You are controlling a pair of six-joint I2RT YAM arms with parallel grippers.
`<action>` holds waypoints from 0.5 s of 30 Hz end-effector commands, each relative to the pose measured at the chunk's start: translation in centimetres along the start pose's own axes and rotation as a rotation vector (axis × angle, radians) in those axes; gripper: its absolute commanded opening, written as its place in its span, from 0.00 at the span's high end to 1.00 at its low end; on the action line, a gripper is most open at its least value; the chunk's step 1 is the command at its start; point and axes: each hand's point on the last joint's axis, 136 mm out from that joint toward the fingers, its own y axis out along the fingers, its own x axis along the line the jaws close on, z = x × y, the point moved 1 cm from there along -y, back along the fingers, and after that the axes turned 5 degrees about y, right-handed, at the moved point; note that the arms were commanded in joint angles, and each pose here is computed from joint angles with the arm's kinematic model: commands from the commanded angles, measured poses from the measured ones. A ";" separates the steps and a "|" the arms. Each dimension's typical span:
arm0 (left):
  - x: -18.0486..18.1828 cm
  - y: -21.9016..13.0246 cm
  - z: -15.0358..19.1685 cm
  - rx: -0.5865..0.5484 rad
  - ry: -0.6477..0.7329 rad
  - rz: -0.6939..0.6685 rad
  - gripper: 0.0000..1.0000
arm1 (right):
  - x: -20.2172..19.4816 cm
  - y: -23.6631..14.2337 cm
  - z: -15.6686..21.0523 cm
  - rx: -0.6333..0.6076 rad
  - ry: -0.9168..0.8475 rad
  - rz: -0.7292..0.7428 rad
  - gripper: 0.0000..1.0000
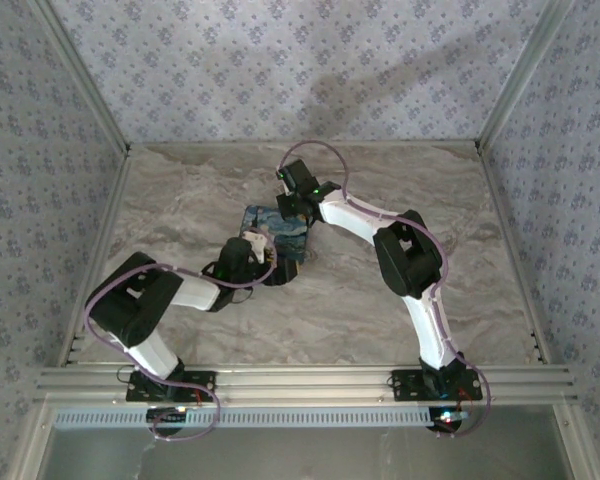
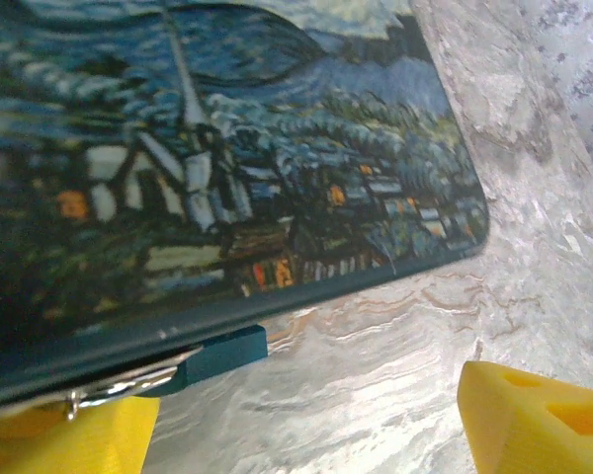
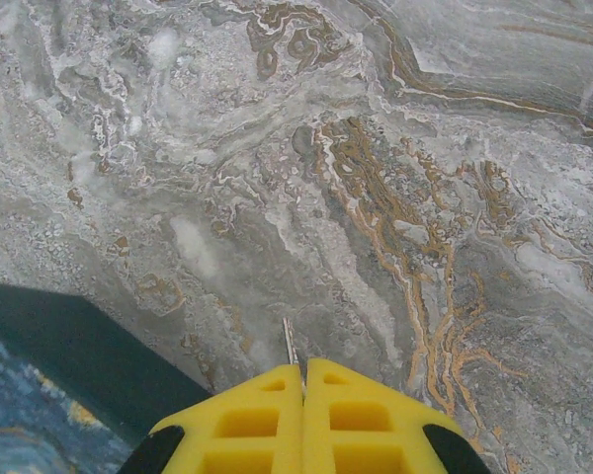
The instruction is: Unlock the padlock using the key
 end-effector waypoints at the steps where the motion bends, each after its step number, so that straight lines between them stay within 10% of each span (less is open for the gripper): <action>1: 0.2 -1.3 -3.9 -0.128 0.024 -0.028 0.19 | 0.4 0.6 7.9 0.276 -0.036 -0.013 1.00; 15: 2.5 -1.5 -4.2 -0.079 -0.031 -0.077 0.32 | 0.6 0.4 7.7 0.264 -0.033 -0.005 1.00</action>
